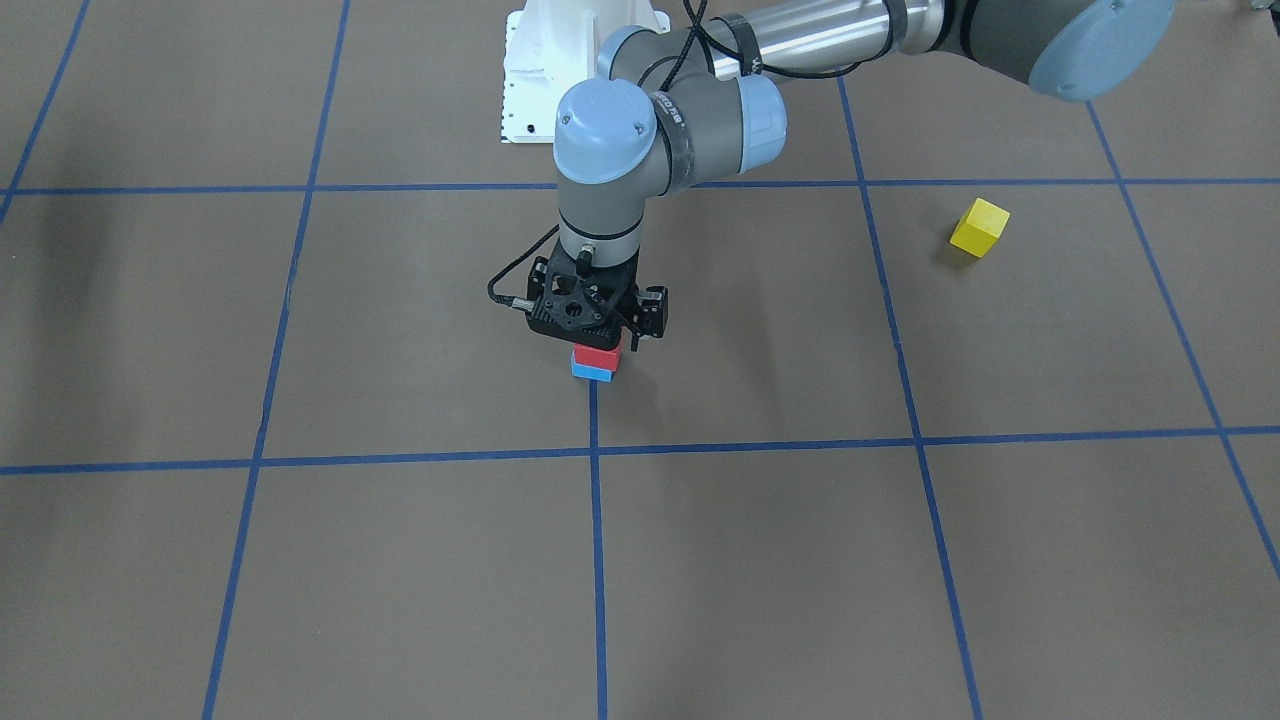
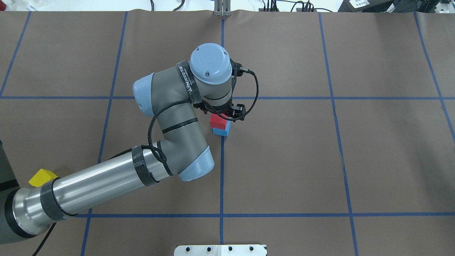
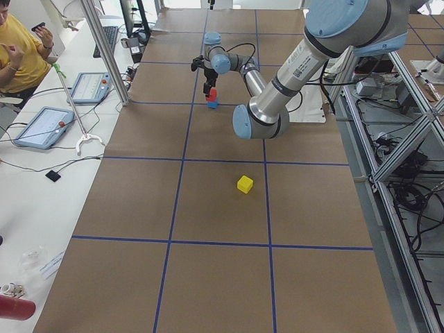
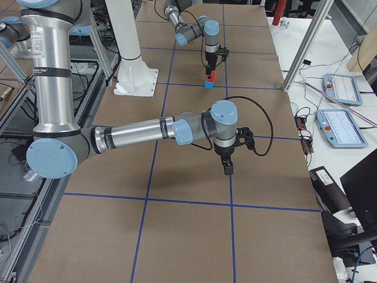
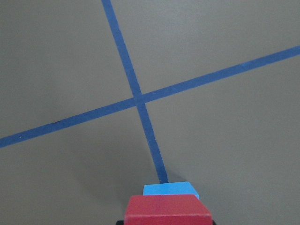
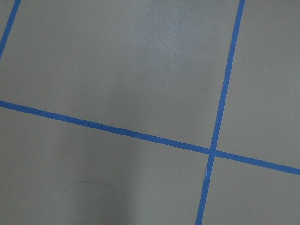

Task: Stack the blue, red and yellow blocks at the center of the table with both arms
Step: 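Set the red cube on the blue cube and open the left gripper, then move the left gripper back toward the yellow cube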

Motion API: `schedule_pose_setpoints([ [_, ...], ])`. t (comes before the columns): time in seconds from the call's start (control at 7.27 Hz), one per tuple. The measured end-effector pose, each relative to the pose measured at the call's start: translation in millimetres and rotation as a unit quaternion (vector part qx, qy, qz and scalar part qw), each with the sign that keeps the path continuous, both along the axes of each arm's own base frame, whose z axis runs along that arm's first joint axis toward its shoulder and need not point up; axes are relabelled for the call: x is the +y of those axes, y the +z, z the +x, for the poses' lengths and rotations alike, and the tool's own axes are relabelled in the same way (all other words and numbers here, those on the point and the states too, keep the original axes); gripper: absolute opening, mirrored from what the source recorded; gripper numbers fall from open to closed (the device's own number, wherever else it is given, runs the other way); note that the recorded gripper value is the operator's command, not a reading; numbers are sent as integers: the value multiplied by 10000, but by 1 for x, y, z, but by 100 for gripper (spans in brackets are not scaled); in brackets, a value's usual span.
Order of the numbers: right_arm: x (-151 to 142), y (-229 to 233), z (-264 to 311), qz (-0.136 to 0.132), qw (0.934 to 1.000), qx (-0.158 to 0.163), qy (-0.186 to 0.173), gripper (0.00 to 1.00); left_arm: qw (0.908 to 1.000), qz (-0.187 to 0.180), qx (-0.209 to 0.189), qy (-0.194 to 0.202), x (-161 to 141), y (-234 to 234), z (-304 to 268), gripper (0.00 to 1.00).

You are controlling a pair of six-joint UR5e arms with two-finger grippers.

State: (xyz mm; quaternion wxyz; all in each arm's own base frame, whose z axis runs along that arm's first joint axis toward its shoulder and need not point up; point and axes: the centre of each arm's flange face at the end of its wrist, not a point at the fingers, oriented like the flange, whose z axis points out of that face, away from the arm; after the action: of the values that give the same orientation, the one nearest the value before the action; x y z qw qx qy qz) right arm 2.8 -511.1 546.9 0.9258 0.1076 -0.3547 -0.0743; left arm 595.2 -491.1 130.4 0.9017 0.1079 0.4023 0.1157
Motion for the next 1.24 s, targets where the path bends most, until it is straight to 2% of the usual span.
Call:
schedule_pose_setpoints([
  [0.28, 0, 0, 0, 0, 10000, 5, 2, 100, 9999, 123, 100, -15, 2, -8, -23, 100],
  [0.55, 0, 0, 0, 1, 10000, 5, 3, 100, 9980, 600, -45, 211, 13, 21, -105, 100],
  [0.83, 0, 0, 0, -5, 10000, 6, 4, 100, 9915, 1093, -260, 663, 37, 103, -216, 100],
  [0.96, 0, 1, 0, -9, 10000, 7, 3, 100, 9894, 1179, -267, 806, 58, 154, -266, 100],
  [1.24, 1, 1, 0, 2, 10000, 8, 0, 100, 9881, 1283, -155, 833, 106, 272, -337, 100],
])
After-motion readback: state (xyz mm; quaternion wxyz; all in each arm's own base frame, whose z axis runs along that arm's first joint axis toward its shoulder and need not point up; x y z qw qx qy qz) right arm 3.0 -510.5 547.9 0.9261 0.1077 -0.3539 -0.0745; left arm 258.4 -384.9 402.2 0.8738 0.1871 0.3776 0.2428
